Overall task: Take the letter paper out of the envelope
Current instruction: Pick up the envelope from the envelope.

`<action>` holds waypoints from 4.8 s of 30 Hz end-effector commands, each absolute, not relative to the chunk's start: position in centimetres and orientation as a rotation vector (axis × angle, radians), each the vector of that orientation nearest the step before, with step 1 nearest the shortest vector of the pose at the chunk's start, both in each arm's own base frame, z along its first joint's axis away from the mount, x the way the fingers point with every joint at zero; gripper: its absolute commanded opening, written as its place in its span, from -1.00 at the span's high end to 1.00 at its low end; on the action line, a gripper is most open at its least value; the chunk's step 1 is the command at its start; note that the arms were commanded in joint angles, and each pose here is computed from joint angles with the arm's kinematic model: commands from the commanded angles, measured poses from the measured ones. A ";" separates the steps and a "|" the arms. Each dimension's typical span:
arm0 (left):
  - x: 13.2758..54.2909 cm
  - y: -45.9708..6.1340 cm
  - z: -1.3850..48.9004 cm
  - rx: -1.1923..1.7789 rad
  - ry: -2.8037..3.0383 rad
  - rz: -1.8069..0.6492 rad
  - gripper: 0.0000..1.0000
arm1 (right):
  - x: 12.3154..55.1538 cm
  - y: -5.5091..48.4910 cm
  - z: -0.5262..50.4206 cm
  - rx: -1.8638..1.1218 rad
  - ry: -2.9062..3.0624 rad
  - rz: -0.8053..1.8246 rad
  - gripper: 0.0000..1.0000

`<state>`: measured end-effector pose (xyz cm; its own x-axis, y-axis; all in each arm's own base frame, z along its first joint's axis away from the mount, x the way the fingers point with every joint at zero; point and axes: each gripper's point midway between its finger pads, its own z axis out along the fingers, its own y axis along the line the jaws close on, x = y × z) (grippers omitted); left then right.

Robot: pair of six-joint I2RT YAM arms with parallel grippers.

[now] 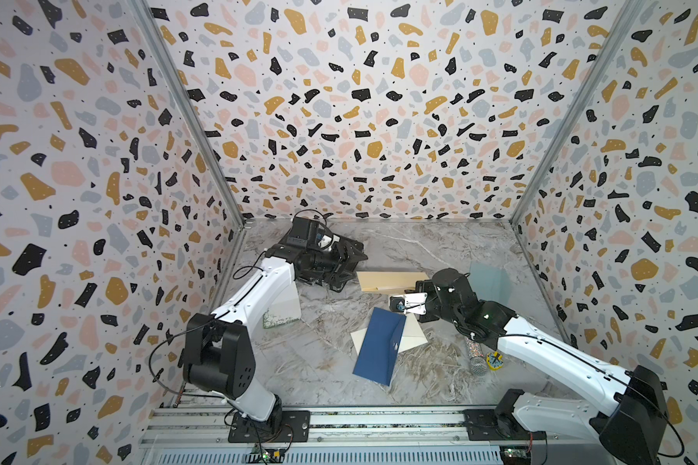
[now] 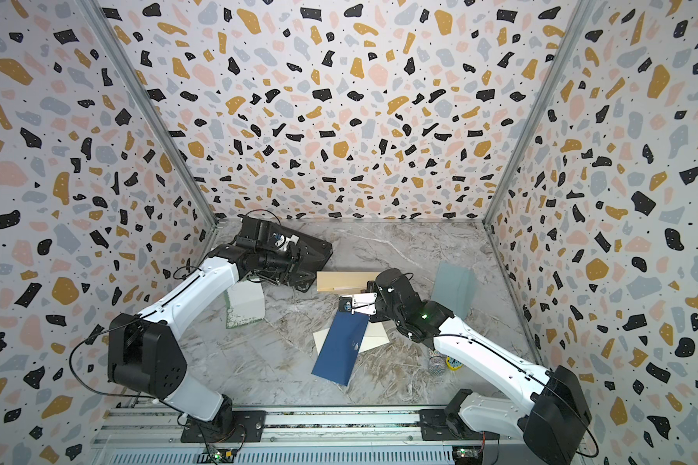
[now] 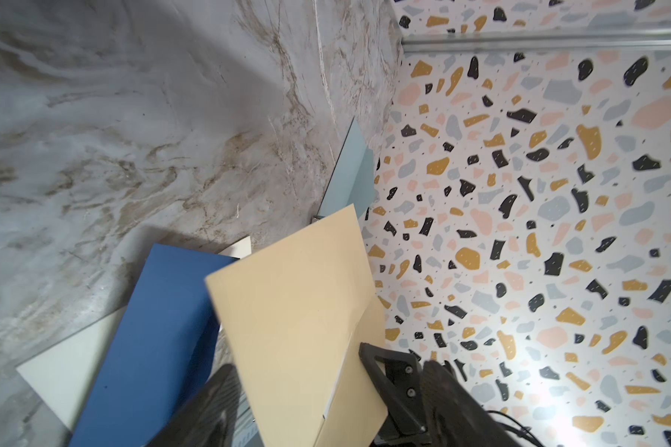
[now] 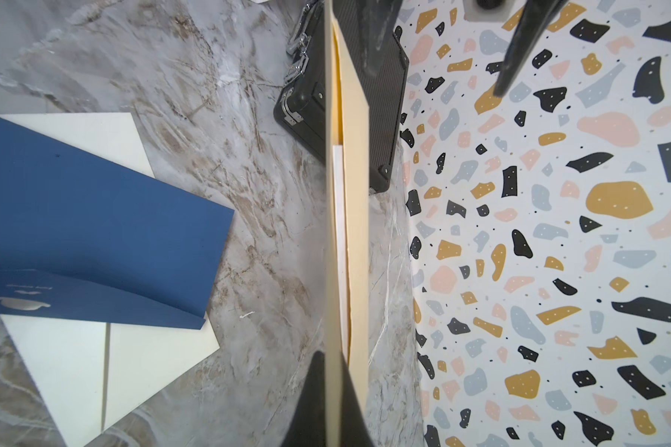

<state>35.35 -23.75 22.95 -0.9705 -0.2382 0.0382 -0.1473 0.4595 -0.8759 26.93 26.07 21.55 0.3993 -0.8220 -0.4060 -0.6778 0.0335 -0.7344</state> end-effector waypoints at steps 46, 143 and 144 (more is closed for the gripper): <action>44.0 -24.2 31.1 -0.374 1.807 -2.001 1.00 | 26.8 27.4 31.9 -0.583 1.795 0.689 -0.60; 41.0 -24.9 27.7 0.356 1.803 -2.048 -0.41 | 34.9 25.3 30.6 -0.177 2.255 1.785 1.00; 40.9 -24.8 27.4 0.349 1.803 -2.043 -0.41 | 35.1 25.4 30.8 -0.178 2.242 1.805 1.00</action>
